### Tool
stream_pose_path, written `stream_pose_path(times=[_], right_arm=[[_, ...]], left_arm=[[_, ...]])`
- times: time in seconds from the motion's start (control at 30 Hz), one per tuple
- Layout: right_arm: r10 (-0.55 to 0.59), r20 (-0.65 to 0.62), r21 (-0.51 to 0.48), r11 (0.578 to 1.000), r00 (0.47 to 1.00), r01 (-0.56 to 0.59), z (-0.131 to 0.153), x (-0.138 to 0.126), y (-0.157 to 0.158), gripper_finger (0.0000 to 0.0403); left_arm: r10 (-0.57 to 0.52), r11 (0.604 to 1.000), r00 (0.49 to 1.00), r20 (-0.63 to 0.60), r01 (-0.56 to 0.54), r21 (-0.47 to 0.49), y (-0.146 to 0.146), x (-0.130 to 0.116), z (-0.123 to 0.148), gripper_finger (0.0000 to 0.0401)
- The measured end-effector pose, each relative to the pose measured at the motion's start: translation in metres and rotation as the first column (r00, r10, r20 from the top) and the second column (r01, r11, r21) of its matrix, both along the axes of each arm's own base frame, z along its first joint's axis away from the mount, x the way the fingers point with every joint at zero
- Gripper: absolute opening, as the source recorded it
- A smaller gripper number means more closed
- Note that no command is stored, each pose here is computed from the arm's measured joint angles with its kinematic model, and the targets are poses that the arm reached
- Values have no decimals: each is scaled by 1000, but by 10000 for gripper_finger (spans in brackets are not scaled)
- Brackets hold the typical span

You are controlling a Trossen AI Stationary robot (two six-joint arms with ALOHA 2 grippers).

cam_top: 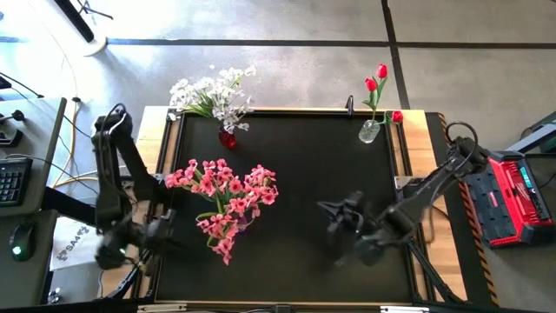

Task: Sort flowers into vase by color
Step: Return to Home Position

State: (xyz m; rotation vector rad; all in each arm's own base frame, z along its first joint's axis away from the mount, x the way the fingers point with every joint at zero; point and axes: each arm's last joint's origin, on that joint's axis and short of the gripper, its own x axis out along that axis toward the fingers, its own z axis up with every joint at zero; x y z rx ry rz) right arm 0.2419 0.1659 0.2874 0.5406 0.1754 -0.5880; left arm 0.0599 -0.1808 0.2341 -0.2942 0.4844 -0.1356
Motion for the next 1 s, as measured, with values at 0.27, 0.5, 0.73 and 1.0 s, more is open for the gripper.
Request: stream_pose_path(times=[0.27,0.5,0.73,1.0], right_arm=[[158,-40,-103,981,987,-161,12,-29,22,1],[218,-69,-75,972,973,-223,12,-27,22,0],[210,-69,-241,945,975,-220,26,-29,21,0],[293,-100,-325,894,951,-310,58,-32,-9,0]], left_arm=[[-204,978,922,329,208,25,32,-11,70,0],[-278,946,632,723,312,91,75,-16,144,0],[-323,939,645,692,128,320,99,-17,189,0],[-211,927,622,754,-118,356,155,-24,207,0]])
